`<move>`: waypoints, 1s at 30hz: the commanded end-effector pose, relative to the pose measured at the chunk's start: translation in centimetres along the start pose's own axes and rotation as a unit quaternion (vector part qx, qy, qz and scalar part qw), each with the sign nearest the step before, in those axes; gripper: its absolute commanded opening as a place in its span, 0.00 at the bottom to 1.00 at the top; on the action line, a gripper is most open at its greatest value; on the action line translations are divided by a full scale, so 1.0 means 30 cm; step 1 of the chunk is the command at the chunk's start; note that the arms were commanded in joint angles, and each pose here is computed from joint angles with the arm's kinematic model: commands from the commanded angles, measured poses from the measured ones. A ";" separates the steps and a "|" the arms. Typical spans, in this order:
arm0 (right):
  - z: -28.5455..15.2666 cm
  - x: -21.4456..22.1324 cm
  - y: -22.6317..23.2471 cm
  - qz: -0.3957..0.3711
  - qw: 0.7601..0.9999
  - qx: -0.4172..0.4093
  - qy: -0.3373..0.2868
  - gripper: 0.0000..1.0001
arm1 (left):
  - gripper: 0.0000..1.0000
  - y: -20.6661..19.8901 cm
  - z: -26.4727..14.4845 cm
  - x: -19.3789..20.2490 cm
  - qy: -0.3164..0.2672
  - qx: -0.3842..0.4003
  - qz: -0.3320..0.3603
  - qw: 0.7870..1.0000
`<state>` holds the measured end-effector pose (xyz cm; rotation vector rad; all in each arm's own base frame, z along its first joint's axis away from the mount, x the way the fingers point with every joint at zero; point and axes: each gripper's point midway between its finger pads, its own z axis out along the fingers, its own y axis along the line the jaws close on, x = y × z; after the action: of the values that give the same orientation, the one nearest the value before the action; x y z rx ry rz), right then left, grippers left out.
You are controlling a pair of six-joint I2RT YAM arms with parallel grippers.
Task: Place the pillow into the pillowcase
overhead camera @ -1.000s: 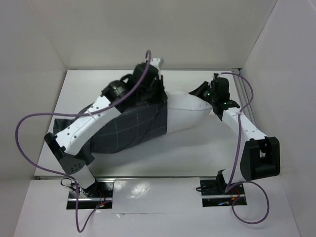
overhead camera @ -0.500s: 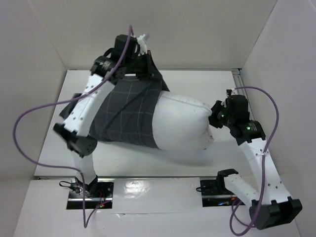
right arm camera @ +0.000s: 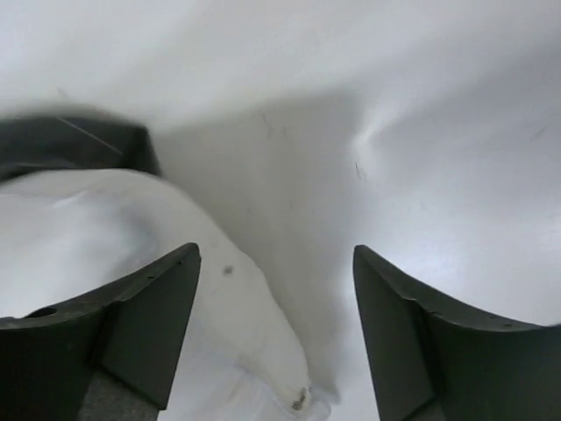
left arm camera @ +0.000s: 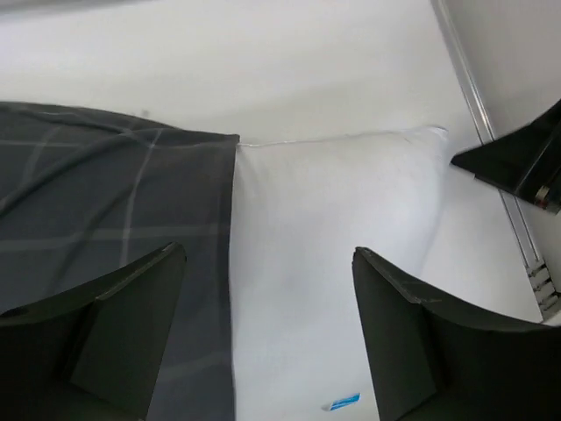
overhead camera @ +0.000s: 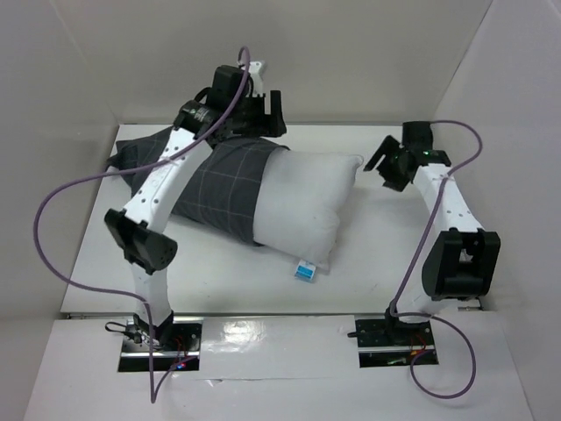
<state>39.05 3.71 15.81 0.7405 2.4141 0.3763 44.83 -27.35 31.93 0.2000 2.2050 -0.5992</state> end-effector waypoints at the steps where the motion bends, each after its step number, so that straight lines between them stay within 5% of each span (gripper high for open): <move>1: -0.193 -0.264 0.117 -0.012 0.987 -0.064 -0.148 0.79 | 0.89 0.018 -0.161 -0.056 -0.047 -0.051 0.056 0.996; 7: -0.199 -0.124 0.161 -0.068 0.985 -0.139 -0.078 0.87 | 0.94 0.080 -0.173 0.136 0.017 -0.162 0.089 0.983; 12: -0.196 0.041 0.165 -0.114 0.973 -0.200 -0.011 0.82 | 0.96 0.128 -0.116 0.319 0.074 -0.218 0.089 0.969; 20: -0.209 0.296 0.251 -0.176 0.941 -0.275 0.085 1.00 | 0.93 0.234 -0.070 0.361 0.084 -0.268 0.079 0.956; 28: -0.082 0.366 0.244 -0.163 0.945 -0.261 0.109 0.92 | 0.60 0.225 -0.094 0.329 0.076 -0.253 0.055 0.963; 30: -0.065 0.378 0.248 -0.166 0.944 -0.263 0.111 0.81 | 0.39 0.225 -0.099 0.324 0.080 -0.245 0.049 0.965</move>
<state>32.04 15.53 15.29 0.0891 2.4742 0.9393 38.38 -20.78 21.39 0.1365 2.4486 0.0880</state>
